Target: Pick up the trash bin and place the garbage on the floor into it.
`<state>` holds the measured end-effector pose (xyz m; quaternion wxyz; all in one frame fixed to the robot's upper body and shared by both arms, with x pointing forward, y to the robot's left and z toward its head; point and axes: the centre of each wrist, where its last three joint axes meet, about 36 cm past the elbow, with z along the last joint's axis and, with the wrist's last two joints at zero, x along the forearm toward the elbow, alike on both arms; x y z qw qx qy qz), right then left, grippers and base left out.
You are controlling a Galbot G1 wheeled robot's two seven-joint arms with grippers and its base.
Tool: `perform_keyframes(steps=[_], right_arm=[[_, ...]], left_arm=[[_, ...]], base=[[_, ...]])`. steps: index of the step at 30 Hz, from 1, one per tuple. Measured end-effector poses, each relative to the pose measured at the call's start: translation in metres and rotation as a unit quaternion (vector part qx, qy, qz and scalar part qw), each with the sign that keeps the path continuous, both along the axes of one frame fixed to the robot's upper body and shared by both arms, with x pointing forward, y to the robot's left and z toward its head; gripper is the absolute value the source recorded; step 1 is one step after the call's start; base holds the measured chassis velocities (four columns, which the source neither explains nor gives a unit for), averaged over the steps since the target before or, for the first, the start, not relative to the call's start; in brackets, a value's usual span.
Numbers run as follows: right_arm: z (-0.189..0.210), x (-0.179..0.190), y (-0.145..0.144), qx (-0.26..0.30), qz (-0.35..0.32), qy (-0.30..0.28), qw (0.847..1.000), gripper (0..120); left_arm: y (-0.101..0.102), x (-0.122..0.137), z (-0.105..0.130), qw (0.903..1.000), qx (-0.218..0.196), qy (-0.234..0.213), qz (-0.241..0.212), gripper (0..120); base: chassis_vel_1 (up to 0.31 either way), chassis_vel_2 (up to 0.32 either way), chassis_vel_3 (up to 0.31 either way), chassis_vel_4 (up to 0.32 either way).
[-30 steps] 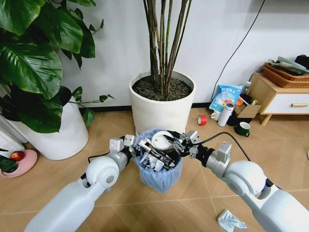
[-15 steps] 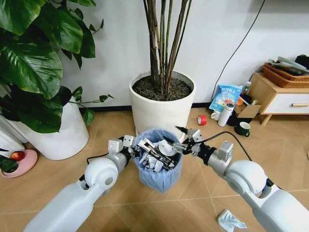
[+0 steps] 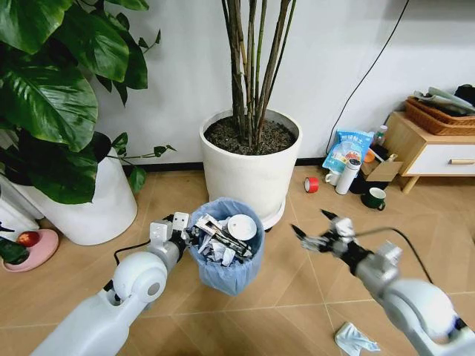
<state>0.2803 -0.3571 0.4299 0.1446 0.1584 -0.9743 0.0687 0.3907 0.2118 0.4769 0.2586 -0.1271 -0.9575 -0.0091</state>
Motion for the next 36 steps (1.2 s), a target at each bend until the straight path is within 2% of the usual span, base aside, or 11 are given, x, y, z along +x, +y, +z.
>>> perform_keyframes(steps=[1,4,7,9,11,15,18,21,24,36], right_arm=[[0.0,0.0,0.0,0.0,0.0,0.0,1.0,100],[-0.029,-0.026,-0.027,-0.017,-0.038,0.026,0.999,100],[-0.046,-0.041,-0.043,-0.026,-0.043,0.038,0.998,100],[-0.065,-0.06,-0.072,-0.035,-0.009,0.044,0.998,100],[-0.07,-0.064,-0.083,-0.039,0.011,0.045,0.998,100],[-0.096,-0.079,-0.133,-0.075,0.07,0.066,0.993,100],[-0.109,-0.09,-0.147,-0.08,0.071,0.085,0.991,100],[-0.121,-0.103,-0.153,-0.083,0.075,0.104,0.988,100],[-0.156,-0.13,-0.149,-0.07,0.071,0.143,0.985,100],[-0.212,-0.128,-0.133,-0.049,0.05,0.175,0.982,100]], left_arm=[[0.0,0.0,0.0,1.0,0.0,0.0,0.0,0],[-0.001,-0.003,0.0,1.0,-0.005,-0.005,0.002,0],[-0.003,-0.003,0.0,0.9999,-0.009,-0.006,0.002,0],[-0.005,-0.003,0.001,0.9999,-0.012,-0.008,-0.001,0],[-0.005,-0.003,0.001,0.9999,-0.012,-0.008,-0.001,0],[-0.007,-0.004,0.002,0.9998,-0.015,-0.008,-0.005,0],[-0.008,-0.006,0.002,0.9998,-0.016,-0.008,-0.006,0],[-0.008,-0.007,0.001,0.9998,-0.015,-0.007,-0.006,0],[-0.008,-0.007,0.0,0.9998,-0.014,-0.007,-0.007,0],[-0.009,-0.006,-0.002,0.9999,-0.014,-0.005,-0.008,0]], base=[[0.0,0.0,0.0,0.0],[0.0,0.0,0.0,0.0],[0.0,0.0,0.0,0.0],[0.0,0.0,0.0,0.0],[0.0,0.0,0.0,0.0],[0.0,0.0,0.0,0.0],[0.0,0.0,0.0,0.0],[0.0,0.0,0.0,0.0],[0.0,0.0,0.0,0.0],[0.0,0.0,0.0,0.0]])
